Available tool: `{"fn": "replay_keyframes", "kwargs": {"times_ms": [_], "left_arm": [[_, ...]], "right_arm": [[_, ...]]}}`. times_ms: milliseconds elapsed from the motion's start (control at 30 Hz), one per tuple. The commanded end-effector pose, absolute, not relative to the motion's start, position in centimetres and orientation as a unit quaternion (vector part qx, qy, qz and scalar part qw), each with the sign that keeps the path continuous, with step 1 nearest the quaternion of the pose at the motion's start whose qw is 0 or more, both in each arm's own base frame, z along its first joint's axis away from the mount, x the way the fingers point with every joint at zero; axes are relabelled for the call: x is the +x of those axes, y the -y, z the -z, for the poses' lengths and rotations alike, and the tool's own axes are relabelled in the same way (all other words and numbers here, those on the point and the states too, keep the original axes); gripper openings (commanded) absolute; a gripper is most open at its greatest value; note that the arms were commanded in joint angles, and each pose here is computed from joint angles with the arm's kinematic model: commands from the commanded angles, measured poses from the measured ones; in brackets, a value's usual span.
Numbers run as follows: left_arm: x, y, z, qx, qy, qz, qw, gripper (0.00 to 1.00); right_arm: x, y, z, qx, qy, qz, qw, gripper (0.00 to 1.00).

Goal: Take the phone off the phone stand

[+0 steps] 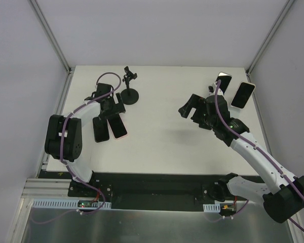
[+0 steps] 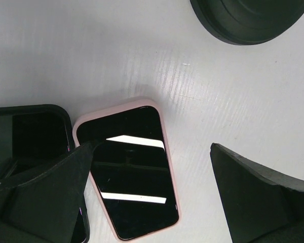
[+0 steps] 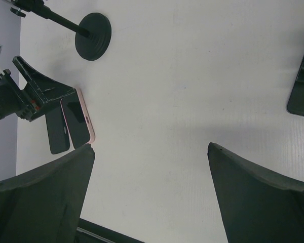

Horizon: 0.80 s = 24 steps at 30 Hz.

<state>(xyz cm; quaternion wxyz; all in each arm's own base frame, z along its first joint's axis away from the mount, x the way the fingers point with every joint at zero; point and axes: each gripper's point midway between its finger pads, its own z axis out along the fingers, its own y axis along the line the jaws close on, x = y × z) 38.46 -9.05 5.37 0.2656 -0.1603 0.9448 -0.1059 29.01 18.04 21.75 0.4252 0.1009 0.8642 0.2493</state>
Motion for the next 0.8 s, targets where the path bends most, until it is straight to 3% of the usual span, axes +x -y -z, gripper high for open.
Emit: {"fn": "replay_keyframes", "kwargs": {"times_ms": [0, 200, 367, 767], "left_arm": [[39.3, 10.0, -7.3, -0.138, -0.941, 0.124, 0.283, 0.99], [38.0, 15.0, -8.8, -0.064, -0.944, 0.152, 0.285, 0.99], [35.6, 19.6, -6.9, -0.011, -0.955, 0.171, 0.243, 0.99], [32.7, 18.7, -2.7, 0.002, -0.973, 0.149, 0.176, 0.99]], "right_arm": [[29.0, -17.7, -22.6, 0.102, -0.856, -0.252, 0.44, 0.96], [28.9, -17.5, -22.5, 0.103, -0.856, -0.25, 0.44, 0.96], [28.8, -17.5, -22.6, 0.102, -0.856, -0.253, 0.44, 0.96], [28.3, -17.2, -22.1, 0.107, -0.856, -0.253, 0.439, 0.96]]}}
